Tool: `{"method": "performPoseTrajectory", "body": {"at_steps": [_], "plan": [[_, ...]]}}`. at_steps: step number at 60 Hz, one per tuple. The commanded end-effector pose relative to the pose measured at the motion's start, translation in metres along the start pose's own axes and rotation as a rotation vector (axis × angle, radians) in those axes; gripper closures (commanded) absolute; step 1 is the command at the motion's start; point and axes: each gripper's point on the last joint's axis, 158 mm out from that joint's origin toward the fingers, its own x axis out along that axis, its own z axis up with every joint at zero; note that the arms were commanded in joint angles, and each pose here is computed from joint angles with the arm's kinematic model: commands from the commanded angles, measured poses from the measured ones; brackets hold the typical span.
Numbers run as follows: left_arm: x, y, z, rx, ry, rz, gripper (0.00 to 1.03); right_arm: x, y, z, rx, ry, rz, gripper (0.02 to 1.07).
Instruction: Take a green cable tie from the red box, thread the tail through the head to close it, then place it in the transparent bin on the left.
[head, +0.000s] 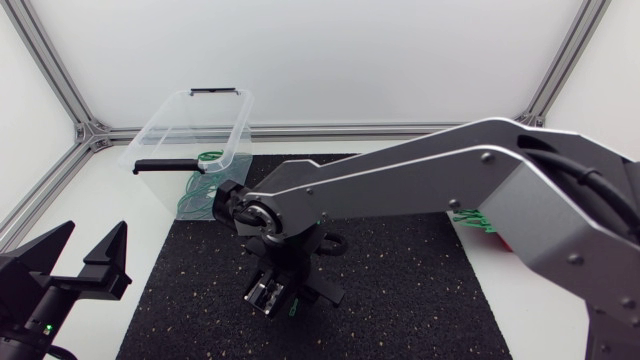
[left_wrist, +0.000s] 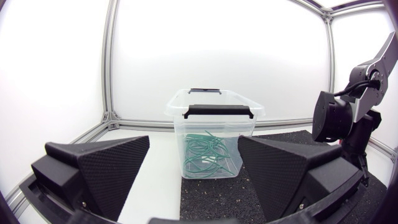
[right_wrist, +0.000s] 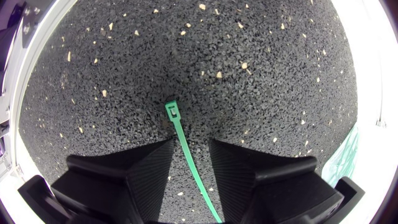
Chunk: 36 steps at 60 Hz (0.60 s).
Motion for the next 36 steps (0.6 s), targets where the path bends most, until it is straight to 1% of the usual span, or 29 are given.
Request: {"method": "performPoseTrajectory", "body": {"at_steps": [1,4,10,15,36], "plan": [[0.002,-0.002,-0.028,-0.016,0.073,-0.011,0.04,0.005,0.009,-0.003,-0.031,0.007,0.021,0.65],[0.002,-0.003,-0.028,-0.016,0.075,-0.012,0.04,0.006,0.011,-0.004,-0.036,0.010,0.026,0.67],[0.002,-0.003,-0.028,-0.016,0.075,-0.012,0.04,0.008,0.014,-0.005,-0.047,0.013,0.035,0.84],[0.002,-0.003,-0.028,-0.016,0.075,-0.012,0.04,0.011,0.017,-0.006,-0.048,0.016,0.043,0.91],[0.002,-0.003,-0.028,-0.016,0.076,-0.012,0.04,0.015,0.021,-0.007,-0.041,0.021,0.054,1.01]]}}
